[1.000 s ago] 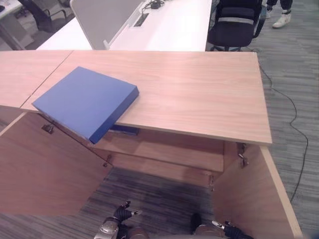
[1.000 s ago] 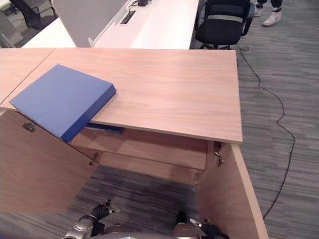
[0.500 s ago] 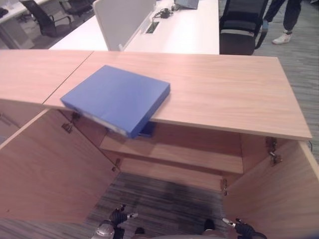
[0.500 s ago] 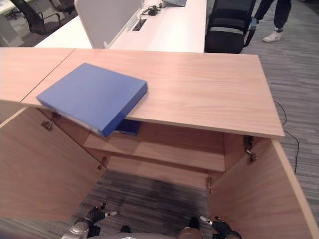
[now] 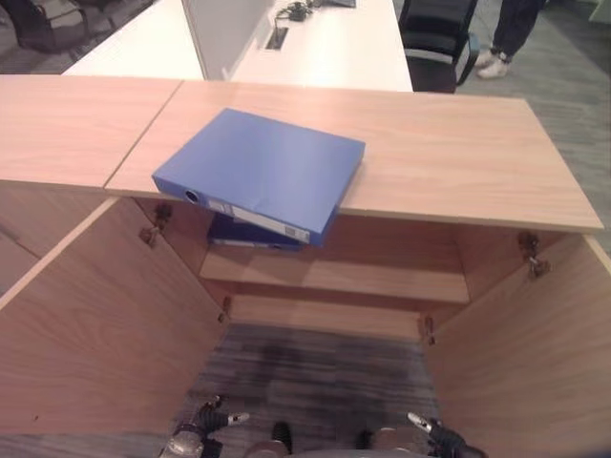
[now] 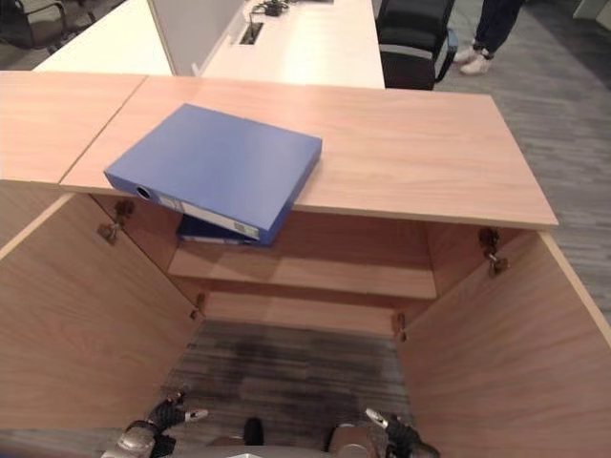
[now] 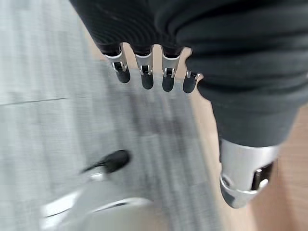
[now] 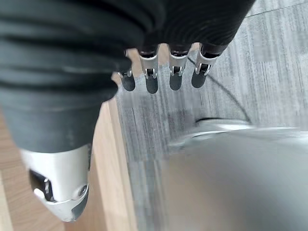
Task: Put the empty folder in the office cabinet
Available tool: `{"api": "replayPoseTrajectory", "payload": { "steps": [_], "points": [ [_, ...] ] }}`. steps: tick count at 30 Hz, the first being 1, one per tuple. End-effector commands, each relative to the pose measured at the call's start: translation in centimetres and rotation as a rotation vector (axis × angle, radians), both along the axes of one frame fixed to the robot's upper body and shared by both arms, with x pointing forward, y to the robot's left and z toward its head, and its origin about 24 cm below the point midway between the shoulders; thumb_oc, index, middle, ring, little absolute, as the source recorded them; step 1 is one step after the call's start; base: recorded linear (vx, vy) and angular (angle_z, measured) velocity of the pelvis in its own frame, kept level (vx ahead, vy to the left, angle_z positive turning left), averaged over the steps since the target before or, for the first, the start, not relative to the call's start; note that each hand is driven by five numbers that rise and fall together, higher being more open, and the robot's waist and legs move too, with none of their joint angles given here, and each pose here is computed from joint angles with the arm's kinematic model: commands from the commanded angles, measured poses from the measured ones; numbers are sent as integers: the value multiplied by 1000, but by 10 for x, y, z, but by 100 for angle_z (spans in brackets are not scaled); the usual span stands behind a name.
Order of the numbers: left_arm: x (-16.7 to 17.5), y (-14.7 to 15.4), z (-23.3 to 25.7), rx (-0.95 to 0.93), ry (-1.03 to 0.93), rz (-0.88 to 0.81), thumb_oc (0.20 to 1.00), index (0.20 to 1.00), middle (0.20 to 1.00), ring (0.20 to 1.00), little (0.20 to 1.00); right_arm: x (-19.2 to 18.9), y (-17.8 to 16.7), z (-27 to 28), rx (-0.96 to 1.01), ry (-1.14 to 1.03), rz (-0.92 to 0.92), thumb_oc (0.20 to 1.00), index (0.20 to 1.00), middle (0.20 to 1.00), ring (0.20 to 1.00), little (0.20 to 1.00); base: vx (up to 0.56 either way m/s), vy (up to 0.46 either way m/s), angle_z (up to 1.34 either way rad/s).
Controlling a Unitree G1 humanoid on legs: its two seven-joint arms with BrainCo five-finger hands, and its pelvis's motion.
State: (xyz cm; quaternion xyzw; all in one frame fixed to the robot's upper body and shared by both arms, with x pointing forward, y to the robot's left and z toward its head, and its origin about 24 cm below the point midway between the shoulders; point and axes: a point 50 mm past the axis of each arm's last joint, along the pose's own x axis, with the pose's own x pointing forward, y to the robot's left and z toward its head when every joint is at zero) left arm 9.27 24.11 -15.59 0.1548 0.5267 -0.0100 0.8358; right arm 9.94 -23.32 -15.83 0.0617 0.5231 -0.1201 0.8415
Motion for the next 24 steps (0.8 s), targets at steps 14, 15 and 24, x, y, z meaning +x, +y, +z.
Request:
{"api": "replayPoseTrajectory", "payload": {
  "steps": [14,15,24],
  "points": [
    [12,-6,1,-6,-24,-42,1000,1000,1000,1000,1000,-22,-18,-1,-69,69,28,1000,1000,1000,1000,1000,0,-48,-20],
    [11,-7,1,-7,-23,-41,1000,1000,1000,1000,1000,-25,-19,-1,-69,77,26,1000,1000,1000,1000,1000,19,-61,1],
    [9,-10,0,-13,-19,-38,1000,1000,1000,1000,1000,-28,-22,-1,-83,94,45,1000,1000,1000,1000,1000,22,-53,2]
  ]
}}
